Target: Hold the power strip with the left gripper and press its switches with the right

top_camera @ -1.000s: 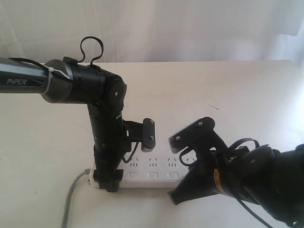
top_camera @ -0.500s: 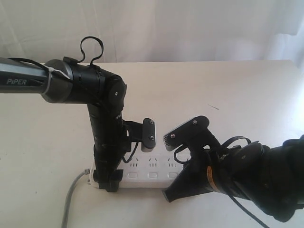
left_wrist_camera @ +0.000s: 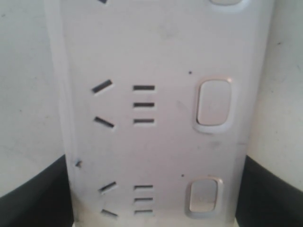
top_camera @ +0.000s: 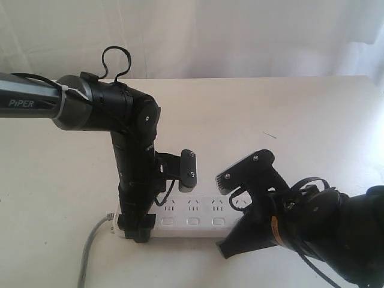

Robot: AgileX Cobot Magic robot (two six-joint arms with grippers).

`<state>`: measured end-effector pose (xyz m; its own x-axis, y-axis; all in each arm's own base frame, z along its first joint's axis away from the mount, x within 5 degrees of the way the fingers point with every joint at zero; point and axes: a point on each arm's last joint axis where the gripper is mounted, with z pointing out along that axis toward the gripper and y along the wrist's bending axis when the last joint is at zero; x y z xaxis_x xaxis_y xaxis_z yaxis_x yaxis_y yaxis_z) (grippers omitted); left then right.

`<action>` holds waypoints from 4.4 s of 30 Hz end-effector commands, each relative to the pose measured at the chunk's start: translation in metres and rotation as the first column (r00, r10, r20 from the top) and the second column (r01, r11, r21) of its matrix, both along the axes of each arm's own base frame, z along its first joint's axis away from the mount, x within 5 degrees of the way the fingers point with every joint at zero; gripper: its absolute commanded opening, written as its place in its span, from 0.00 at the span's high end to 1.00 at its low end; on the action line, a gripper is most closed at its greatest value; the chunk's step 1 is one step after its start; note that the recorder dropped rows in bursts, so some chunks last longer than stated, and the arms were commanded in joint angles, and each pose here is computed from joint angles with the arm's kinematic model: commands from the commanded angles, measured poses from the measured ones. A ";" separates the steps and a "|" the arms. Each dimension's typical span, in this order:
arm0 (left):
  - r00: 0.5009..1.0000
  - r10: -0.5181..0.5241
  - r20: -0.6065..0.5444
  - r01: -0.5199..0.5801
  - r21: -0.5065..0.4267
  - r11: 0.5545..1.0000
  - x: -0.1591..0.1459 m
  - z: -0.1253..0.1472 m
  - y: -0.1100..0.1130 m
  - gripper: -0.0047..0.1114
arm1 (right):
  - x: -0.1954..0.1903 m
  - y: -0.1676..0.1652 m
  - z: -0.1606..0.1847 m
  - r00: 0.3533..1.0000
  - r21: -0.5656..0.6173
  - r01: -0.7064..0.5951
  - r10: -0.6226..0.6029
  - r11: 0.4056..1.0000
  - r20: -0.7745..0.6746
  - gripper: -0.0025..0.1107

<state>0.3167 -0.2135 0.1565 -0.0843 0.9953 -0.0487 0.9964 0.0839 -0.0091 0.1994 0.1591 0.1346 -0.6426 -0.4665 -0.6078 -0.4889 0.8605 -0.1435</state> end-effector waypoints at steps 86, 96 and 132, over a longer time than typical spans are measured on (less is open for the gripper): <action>0.997 0.009 -0.071 -0.007 0.026 1.000 -0.006 -0.002 0.004 0.96 | 0.000 -0.014 0.020 0.989 0.030 0.101 -0.104 0.994 0.107 0.98; 0.998 0.009 -0.070 -0.007 0.026 1.000 -0.006 -0.002 0.004 0.96 | -0.025 -0.042 0.121 0.893 0.238 0.011 -0.117 0.971 0.434 0.98; 0.999 0.037 0.024 -0.039 0.057 0.998 -0.011 0.059 0.014 0.12 | -0.065 -0.060 0.167 0.810 0.316 -0.223 -0.005 0.922 0.587 0.98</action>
<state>0.3103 -0.2019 0.1849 -0.1071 0.9933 0.0426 0.9941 0.1077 -0.0134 0.1347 0.1008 0.3014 -0.0877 -0.1995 -0.9760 -0.5225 0.8434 -0.1254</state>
